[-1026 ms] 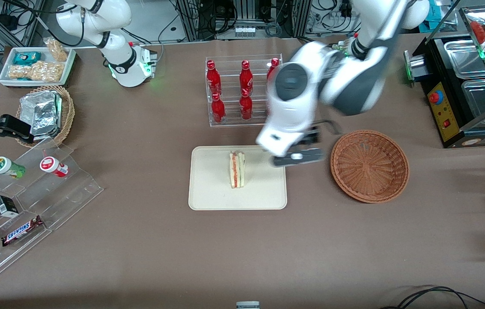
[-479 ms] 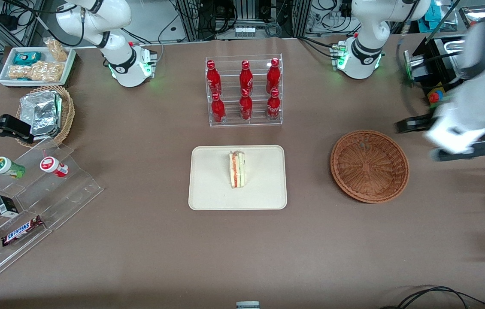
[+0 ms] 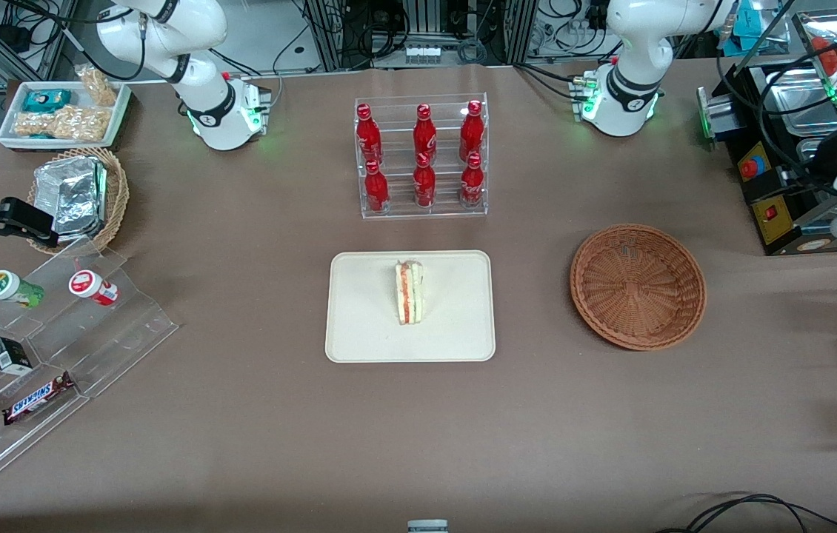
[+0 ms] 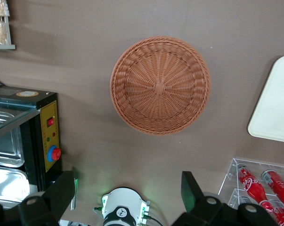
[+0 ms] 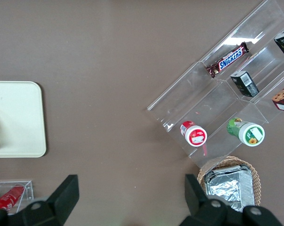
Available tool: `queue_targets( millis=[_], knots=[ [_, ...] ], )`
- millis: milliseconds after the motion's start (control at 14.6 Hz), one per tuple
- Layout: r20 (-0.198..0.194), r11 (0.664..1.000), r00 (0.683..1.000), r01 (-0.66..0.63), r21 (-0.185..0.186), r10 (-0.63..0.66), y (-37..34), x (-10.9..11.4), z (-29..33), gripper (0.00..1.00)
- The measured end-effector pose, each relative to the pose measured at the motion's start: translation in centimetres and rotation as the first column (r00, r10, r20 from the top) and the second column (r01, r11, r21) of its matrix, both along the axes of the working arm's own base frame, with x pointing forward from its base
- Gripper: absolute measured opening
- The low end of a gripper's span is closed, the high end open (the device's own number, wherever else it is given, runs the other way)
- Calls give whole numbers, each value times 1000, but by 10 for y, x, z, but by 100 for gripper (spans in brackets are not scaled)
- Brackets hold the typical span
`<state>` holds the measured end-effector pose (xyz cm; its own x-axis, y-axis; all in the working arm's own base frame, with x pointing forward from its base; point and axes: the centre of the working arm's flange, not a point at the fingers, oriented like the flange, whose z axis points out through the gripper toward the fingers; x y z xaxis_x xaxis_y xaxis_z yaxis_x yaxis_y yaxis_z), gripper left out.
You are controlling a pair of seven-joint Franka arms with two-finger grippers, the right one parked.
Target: Place sandwich from basket to tray
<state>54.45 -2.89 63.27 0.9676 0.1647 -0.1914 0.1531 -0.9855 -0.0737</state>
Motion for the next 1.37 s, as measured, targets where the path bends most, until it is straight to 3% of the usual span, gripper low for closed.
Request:
queue_targets(
  millis=[274,479,821,1231,1368],
  knots=[
    [53,1000,998,17,2,-17,-10,-5,5,100],
    [58,1000,998,18,12,-19,-12,-23,9,100],
    [108,1000,994,30,-2,-29,-19,-21,15,100],
    [115,999,993,42,-19,-39,-26,-20,15,100],
    [113,998,993,41,-45,-35,-28,-20,15,100]
  ],
)
